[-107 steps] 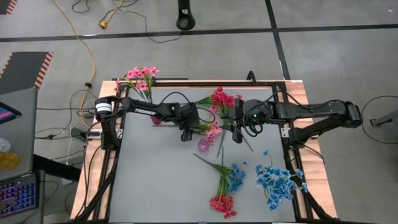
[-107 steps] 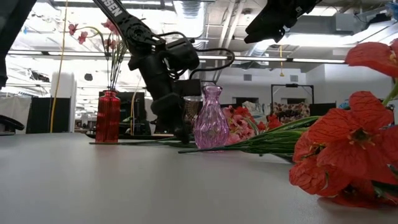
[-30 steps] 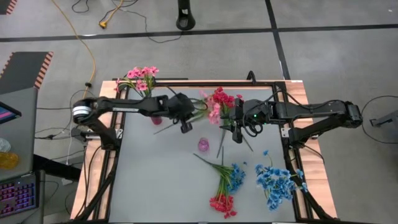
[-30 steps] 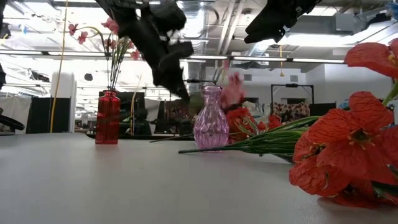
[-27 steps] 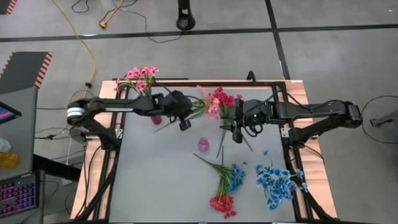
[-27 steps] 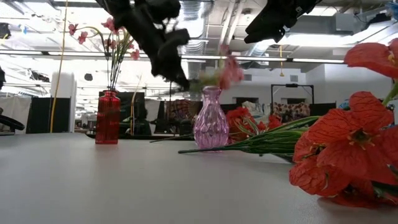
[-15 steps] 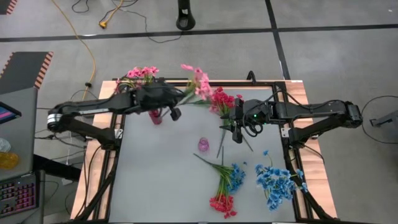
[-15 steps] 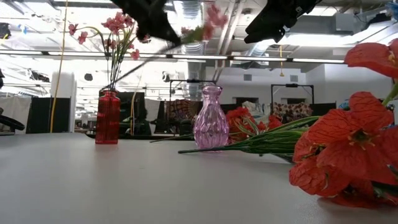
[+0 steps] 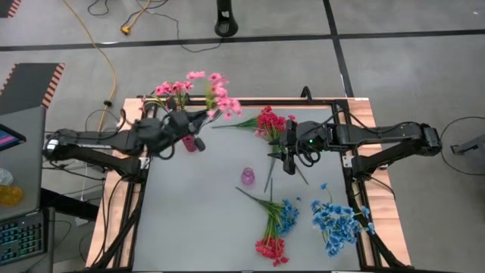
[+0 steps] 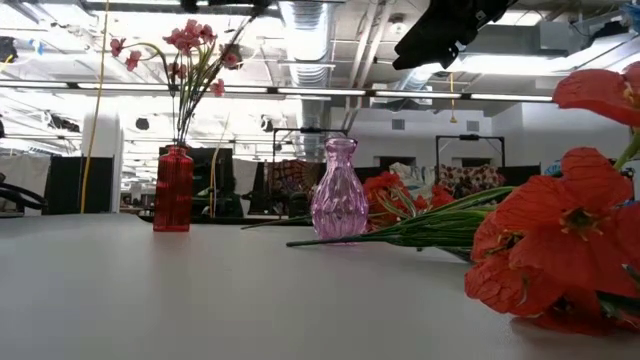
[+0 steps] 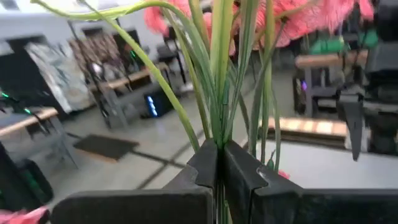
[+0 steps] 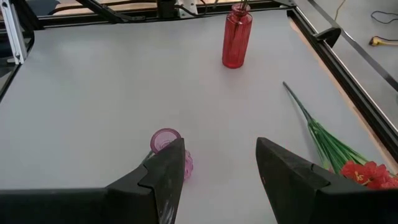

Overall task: Sort flowers into vase by color
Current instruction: Put the pink flowers into the red vase, then put the middle red flowers into the purple vase

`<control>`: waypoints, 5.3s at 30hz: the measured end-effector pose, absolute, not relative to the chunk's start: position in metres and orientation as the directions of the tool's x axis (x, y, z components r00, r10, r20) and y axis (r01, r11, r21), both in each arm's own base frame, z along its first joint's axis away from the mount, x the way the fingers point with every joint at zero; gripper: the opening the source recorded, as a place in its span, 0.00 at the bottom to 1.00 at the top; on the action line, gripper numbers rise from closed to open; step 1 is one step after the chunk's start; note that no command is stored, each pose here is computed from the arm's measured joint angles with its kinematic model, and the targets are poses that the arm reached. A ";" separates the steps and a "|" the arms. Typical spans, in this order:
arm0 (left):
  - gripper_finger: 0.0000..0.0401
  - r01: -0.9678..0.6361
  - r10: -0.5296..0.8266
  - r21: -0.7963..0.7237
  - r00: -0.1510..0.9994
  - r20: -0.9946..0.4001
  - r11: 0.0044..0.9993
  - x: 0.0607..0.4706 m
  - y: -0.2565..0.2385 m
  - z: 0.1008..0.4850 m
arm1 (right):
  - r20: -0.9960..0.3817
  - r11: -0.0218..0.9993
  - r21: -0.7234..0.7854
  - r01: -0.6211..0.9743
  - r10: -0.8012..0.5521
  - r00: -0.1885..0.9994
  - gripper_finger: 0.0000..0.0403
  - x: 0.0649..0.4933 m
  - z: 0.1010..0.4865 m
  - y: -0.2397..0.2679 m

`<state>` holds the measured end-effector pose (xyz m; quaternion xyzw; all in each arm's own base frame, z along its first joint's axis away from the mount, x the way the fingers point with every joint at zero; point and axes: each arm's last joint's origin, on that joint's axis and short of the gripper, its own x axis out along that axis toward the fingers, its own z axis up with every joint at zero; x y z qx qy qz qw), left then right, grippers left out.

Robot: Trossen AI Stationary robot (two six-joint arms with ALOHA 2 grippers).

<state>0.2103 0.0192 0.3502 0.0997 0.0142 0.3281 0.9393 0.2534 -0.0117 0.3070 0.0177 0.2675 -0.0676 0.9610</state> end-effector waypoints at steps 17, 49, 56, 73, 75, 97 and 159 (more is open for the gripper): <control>0.00 -0.738 0.685 0.171 0.671 0.283 0.652 0.157 0.012 0.319 | -0.516 0.990 -0.002 0.139 -0.120 0.848 0.56 0.253 0.307 -0.012; 0.00 -0.764 0.731 0.205 0.645 0.224 0.611 0.163 0.031 0.309 | -0.516 0.990 -0.002 0.140 -0.121 0.848 0.56 0.253 0.307 -0.012; 0.00 -0.770 0.743 0.201 0.637 0.203 0.606 0.166 0.032 0.306 | -0.516 0.990 -0.002 0.139 -0.120 0.848 0.56 0.253 0.307 -0.012; 0.00 -0.778 0.774 0.244 0.619 0.136 0.579 0.167 0.032 0.298 | -0.517 0.990 -0.002 0.139 -0.120 0.848 0.56 0.253 0.307 -0.012; 0.00 -0.777 0.774 0.246 0.619 0.134 0.579 0.167 0.032 0.298 | -0.516 0.990 -0.002 0.139 -0.120 0.848 0.56 0.253 0.307 -0.012; 0.19 -0.839 0.852 0.254 0.515 0.090 0.481 0.164 0.017 0.296 | -0.516 0.990 -0.002 0.140 -0.121 0.848 0.56 0.253 0.307 -0.012; 0.39 -0.299 0.317 0.182 0.945 -0.081 0.937 0.156 -0.069 0.270 | -0.775 0.433 0.347 0.832 -0.367 0.514 0.56 0.226 0.281 -0.021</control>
